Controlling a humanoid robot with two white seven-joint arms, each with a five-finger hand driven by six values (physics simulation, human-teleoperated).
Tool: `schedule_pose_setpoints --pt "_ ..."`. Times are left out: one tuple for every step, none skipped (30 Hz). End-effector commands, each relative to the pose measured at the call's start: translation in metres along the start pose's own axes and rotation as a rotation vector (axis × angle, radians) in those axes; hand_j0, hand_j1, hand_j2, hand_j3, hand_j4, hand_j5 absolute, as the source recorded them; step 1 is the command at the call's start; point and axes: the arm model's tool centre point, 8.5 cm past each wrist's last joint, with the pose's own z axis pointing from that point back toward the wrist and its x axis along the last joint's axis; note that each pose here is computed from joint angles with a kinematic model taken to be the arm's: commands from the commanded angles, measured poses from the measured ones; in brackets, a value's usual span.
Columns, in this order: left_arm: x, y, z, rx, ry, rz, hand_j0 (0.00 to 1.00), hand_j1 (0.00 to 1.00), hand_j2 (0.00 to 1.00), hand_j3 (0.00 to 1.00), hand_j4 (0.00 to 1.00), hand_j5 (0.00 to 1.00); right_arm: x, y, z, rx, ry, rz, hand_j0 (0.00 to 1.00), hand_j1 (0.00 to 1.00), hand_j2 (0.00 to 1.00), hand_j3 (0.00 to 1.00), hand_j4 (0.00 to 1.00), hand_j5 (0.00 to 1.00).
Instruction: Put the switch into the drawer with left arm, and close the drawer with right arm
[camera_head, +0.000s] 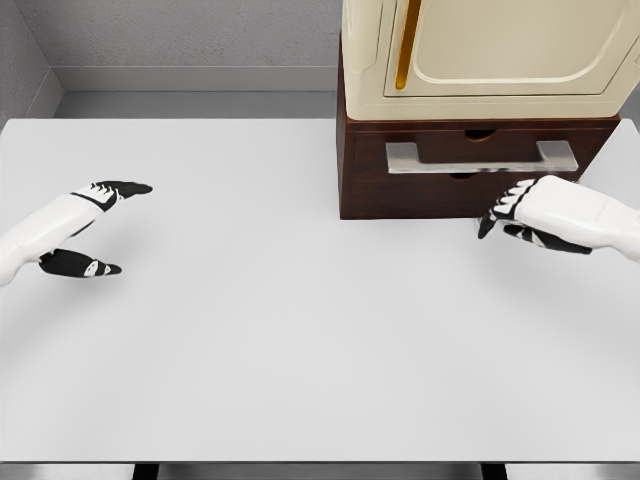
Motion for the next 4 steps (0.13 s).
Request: schedule_pose_setpoints --pt "0.000 0.000 0.001 0.004 0.000 0.007 1.00 1.00 1.00 1.00 1.00 1.00 0.000 -0.018 0.015 0.013 0.011 0.050 0.51 0.51 0.51 0.51 0.51 0.51" --pt "0.000 0.001 0.000 0.005 -0.001 0.006 1.00 1.00 1.00 1.00 1.00 1.00 0.000 -0.017 0.023 0.026 0.023 0.055 0.51 0.51 0.51 0.51 0.51 0.51" --pt "0.000 0.001 0.000 0.006 -0.002 0.005 1.00 1.00 1.00 1.00 1.00 1.00 0.001 -0.016 0.033 0.032 0.037 0.059 0.51 0.51 0.51 0.51 0.51 0.51" --pt "0.000 0.001 0.000 0.006 -0.002 0.005 1.00 1.00 1.00 1.00 1.00 1.00 0.001 -0.016 0.041 0.031 0.050 0.053 0.51 0.51 0.51 0.51 0.51 0.51"
